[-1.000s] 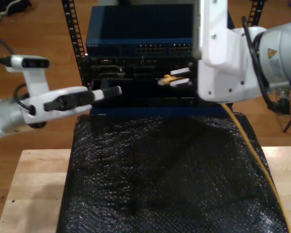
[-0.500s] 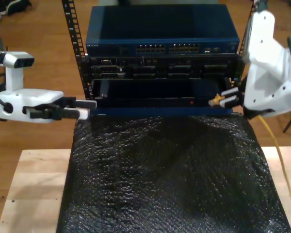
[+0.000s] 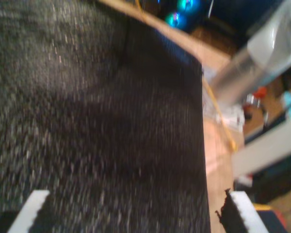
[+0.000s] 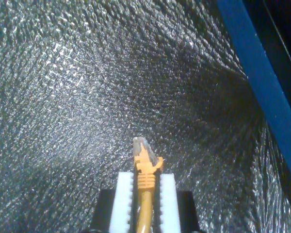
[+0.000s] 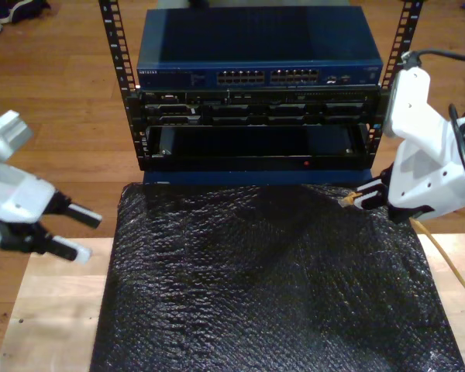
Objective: Grab the cable and plug it in
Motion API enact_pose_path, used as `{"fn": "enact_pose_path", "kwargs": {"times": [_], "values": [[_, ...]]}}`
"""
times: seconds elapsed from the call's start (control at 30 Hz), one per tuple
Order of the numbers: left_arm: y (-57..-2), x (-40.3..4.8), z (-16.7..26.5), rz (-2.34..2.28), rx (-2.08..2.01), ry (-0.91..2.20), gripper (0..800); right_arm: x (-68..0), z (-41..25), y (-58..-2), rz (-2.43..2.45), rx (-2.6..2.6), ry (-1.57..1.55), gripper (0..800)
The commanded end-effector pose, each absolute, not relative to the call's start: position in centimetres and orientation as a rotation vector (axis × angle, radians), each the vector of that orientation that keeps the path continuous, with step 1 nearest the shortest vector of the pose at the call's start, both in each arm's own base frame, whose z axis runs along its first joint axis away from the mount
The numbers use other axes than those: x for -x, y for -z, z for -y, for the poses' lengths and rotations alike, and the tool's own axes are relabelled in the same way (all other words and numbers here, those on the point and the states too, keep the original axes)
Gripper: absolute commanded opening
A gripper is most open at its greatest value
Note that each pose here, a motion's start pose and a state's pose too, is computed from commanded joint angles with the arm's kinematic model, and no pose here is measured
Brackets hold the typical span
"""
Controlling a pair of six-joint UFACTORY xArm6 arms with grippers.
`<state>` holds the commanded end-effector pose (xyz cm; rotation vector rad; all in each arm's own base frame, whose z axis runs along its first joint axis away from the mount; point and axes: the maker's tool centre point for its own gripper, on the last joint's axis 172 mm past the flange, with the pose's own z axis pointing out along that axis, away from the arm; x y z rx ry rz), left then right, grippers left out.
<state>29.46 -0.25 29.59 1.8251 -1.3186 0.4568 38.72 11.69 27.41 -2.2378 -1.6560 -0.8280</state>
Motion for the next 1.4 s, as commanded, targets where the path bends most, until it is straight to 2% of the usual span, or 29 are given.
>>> {"fn": "enact_pose_path", "kwargs": {"times": [0.4, 0.63, 0.97, 1.4], "values": [[-26.7, -22.6, -9.2, 1.609, -1.781, -0.459, 798, -38.5, -10.8, -26.7, 1.657, 2.259, 0.805, 0], [-24.9, -16.2, -13.1, 1.688, -1.717, -0.453, 798, -37.8, -10.8, -25.5, 1.645, 2.261, 0.774, 0], [-20.6, -6.5, -11.8, 1.764, -1.584, -0.396, 799, -37.4, -10.7, -24.7, 1.633, 2.262, 0.755, 0], [-15.3, -2.7, -11.1, 1.821, -1.605, -0.365, 799, -37.3, -10.6, -24.7, 1.633, 2.266, 0.754, 0]]}}
